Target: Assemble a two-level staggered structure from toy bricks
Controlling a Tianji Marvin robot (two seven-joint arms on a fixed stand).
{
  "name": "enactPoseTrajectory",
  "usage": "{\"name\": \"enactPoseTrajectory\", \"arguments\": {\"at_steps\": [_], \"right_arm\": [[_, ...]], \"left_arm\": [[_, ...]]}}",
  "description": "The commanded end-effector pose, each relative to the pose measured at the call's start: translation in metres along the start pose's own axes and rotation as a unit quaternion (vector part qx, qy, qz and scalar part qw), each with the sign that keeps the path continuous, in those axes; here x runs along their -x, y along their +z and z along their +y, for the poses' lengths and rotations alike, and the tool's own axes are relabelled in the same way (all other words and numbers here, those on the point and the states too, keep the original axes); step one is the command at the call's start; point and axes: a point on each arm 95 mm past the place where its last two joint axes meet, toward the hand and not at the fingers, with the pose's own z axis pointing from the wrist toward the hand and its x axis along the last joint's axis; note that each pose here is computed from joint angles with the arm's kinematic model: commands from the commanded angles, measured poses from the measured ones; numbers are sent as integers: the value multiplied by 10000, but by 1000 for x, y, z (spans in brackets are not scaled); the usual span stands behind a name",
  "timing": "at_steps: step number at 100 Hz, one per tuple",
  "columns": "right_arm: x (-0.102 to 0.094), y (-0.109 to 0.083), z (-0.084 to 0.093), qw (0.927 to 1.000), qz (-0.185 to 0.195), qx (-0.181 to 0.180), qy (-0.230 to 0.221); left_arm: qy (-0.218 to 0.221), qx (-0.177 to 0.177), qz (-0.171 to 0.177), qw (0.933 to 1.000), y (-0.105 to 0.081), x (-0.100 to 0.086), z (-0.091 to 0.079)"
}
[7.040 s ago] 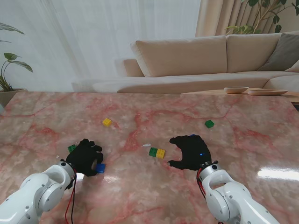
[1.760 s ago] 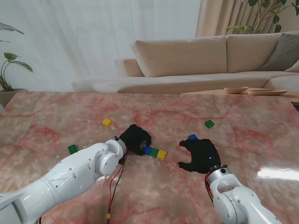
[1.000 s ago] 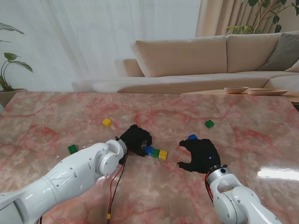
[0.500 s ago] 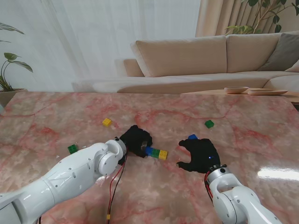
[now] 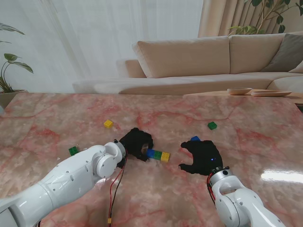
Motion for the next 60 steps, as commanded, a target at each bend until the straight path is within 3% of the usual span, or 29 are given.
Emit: {"name": "enactPoseTrajectory", "arguments": {"at_steps": [1,60], "right_arm": [[0,-2,-4,9999,-37,-102,17],[-2,1,0,9999,38,-110,-21]], "left_arm": [[-41,136,-33,9999,-7,1,15],[-341,-523,-57,9980,-54,1,-16]]}}
